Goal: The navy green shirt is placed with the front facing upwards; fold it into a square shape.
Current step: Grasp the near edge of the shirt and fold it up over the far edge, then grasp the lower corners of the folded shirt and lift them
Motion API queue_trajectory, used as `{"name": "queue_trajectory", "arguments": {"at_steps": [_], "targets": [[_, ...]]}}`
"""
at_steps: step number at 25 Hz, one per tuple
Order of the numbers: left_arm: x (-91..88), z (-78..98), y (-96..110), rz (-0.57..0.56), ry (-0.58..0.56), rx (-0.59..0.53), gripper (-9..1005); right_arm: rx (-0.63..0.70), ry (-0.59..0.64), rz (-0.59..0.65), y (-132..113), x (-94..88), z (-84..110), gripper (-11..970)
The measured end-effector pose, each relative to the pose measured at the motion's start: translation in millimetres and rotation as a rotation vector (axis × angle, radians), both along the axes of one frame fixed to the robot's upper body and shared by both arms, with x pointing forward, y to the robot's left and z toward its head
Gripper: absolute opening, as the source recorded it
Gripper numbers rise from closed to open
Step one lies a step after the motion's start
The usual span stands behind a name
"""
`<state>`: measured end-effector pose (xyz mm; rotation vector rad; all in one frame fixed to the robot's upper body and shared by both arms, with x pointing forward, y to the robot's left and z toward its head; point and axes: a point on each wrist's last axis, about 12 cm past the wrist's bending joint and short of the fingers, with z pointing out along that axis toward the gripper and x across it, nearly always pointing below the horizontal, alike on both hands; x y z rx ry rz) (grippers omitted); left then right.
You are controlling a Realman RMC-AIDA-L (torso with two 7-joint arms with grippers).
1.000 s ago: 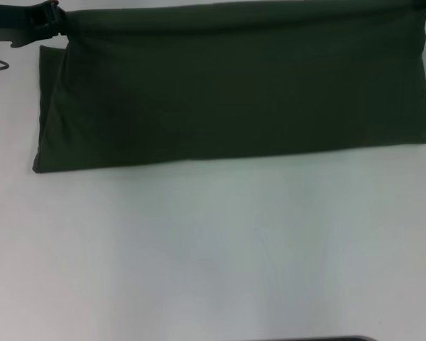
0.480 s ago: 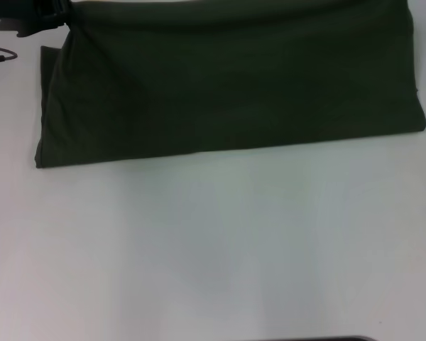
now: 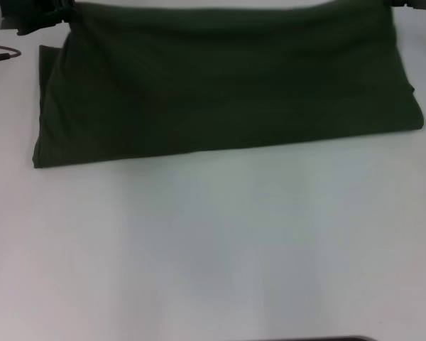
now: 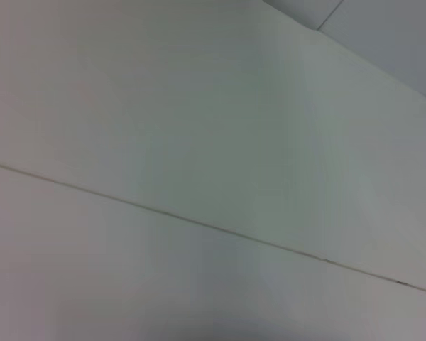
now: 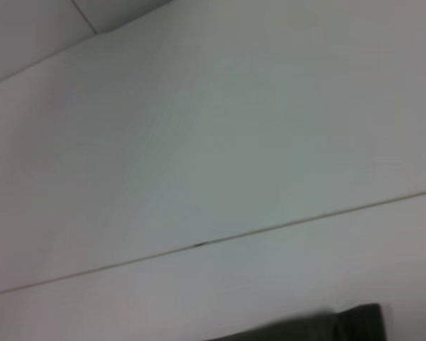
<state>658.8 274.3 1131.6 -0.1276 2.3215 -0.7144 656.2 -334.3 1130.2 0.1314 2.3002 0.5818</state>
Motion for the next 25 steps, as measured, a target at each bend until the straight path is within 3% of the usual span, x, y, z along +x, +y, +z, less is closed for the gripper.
{"name": "queue_trajectory", "arguments": {"at_steps": [3, 8, 18, 22, 25], "targets": [[-0.6, -1.7, 0, 0.006, 0.008, -0.005, 97, -0.008, -0.012, -0.023, -5, 1.9, 2.0, 56], [-1.6, -4.5, -1, 0.009, 0.019, -0.011, 277, -0.026, -0.045, -0.048, -10, 8.0, 10.5, 293], [-8.1, -7.4, 5, 0.007, 0.055, -0.032, 493, -0.014, -0.014, 0.023, -14, 5.1, 21.0, 468], [-10.1, -7.6, 6, -0.004, 0.065, -0.04, 494, -0.011, 0.003, 0.054, -15, -0.9, 17.2, 552], [-12.0, -7.4, 5, -0.02, 0.077, -0.047, 493, -0.001, 0.016, 0.068, -18, -5.7, 15.8, 692]]}}
